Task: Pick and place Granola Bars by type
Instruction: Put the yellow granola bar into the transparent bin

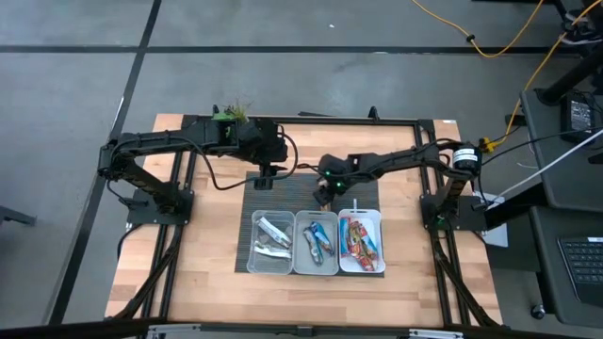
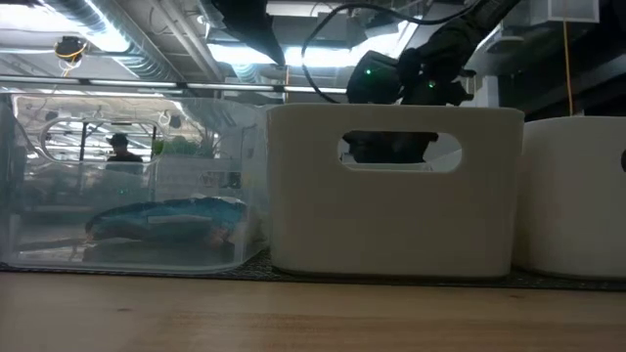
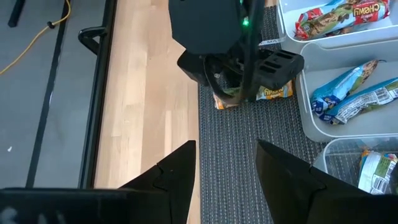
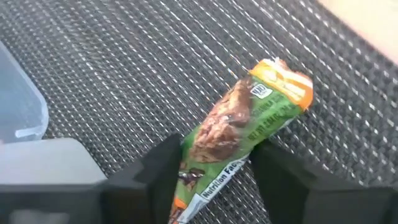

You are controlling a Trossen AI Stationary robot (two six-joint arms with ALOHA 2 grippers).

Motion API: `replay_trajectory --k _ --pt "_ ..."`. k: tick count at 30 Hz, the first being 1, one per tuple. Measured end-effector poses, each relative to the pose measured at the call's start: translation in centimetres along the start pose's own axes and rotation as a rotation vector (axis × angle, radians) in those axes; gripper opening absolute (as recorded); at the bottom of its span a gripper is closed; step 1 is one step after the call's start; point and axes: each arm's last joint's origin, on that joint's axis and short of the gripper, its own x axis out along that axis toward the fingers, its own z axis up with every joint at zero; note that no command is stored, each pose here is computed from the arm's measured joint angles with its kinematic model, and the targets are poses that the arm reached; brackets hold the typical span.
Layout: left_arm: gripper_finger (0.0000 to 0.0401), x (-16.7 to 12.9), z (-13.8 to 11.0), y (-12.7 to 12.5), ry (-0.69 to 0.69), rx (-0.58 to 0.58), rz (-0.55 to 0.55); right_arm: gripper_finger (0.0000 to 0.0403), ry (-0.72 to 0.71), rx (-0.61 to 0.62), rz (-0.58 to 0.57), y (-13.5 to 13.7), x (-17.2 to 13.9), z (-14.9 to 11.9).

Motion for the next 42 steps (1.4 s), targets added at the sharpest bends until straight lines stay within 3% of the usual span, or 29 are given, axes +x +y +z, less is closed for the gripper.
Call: replay_trajectory --k 7,11,15,19,27,35,42 --pt "0.0157 0.0 0.0 0.0 0.000 -0.001 0.000 0.0054 -0.033 -0.064 0.023 0.9 -0.6 1.0" --pt "0.0159 0.0 0.0 0.0 0.000 -0.008 0.000 0.0008 -0.027 -0.112 0.018 1.4 -1.2 1.6" --pt "0.0157 0.0 0.0 0.0 0.000 -0.009 0.000 0.0011 0.002 -0.167 -0.024 2.0 -2.3 2.2" --pt "0.0155 0.0 0.0 0.0 0.000 -0.010 0.000 0.0005 0.011 -0.253 -0.142 2.4 -4.2 3.0" --pt "0.0155 0.0 -0.3 0.0 0.039 -0.008 0.026 0.0004 -0.039 -0.317 -0.352 2.4 -10.1 2.7" --pt "0.0157 0.0 -0.4 0.2 0.058 -0.019 0.064 0.0004 -0.212 -0.304 -0.403 2.1 -17.8 0.8" --pt "0.0157 0.0 -0.1 0.3 0.025 -0.039 0.070 0.0004 -0.387 -0.537 -0.408 3.2 -22.7 -2.0"
